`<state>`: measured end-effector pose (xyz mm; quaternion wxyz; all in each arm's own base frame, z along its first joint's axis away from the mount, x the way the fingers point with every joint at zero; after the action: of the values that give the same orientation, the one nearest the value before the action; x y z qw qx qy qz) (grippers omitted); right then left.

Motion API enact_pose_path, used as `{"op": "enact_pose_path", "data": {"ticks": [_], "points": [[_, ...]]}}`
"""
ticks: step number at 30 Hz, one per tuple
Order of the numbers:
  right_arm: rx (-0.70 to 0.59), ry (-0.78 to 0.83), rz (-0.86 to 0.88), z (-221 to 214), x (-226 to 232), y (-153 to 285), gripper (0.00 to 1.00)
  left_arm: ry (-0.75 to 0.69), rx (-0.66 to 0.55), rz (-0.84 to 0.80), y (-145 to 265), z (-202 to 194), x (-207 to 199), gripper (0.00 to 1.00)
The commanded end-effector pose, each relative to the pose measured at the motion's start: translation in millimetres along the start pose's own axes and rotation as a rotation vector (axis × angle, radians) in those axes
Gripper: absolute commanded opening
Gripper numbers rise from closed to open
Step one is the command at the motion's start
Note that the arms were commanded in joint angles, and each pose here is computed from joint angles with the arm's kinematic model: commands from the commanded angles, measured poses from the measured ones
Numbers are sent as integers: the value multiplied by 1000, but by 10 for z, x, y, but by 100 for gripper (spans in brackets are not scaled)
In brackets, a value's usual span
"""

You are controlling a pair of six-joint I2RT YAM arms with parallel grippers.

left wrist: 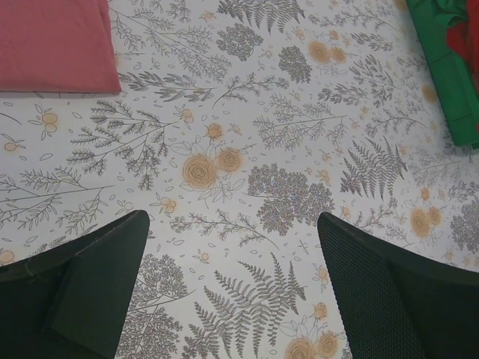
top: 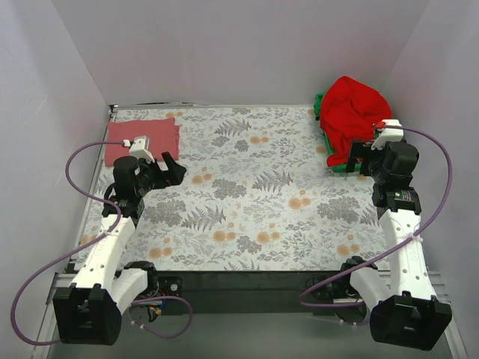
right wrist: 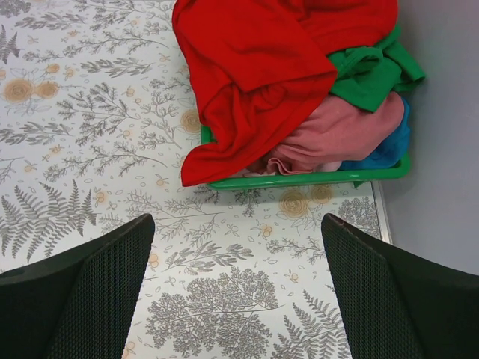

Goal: Fold and stack the t-shirts
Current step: Grab the tshirt from the pile

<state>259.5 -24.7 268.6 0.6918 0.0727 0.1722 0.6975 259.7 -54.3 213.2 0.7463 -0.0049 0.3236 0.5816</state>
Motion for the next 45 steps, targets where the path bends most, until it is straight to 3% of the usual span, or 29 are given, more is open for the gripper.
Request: {"op": "enact_pose_path", "data": {"ticks": [1, 3, 8, 16, 18, 24, 36, 45], "points": [[-63, 53, 18, 206, -36, -54, 98, -7, -7, -29, 0, 8, -41, 96], [-57, 157, 114, 235, 15, -91, 98, -7, -6, -31, 3, 3, -43, 95], [34, 230, 256, 394, 28, -379, 98, -6, -8, -37, 5, 8, -52, 95], [141, 110, 389, 524, 46, -1211, 94, -10, 1, -36, -14, 22, -56, 96], [136, 81, 363, 656, -2, -1371, 88, -14, -6, -20, 2, 10, -34, 95], [240, 111, 260, 509, -189, -1992, 76, -11, 7, -24, -37, 4, -28, 96], [280, 350, -35, 500, -136, -2333, 75, -4, 36, -22, -103, -22, -7, 95], [336, 381, -59, 300, -131, -2504, 72, -3, 35, -22, -98, -23, -8, 95]]}}
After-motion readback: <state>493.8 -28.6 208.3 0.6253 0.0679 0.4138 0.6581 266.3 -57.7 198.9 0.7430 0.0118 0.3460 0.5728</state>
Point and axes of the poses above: each gripper's point midway between its finger pads, its own y axis back along the fingers, its own x axis along the line the jaws close on, z = x × y, the point moved 7 cm from there along y, back along the fingers, and after that the axes turned 6 degrees about y, right-handed, at the moved point
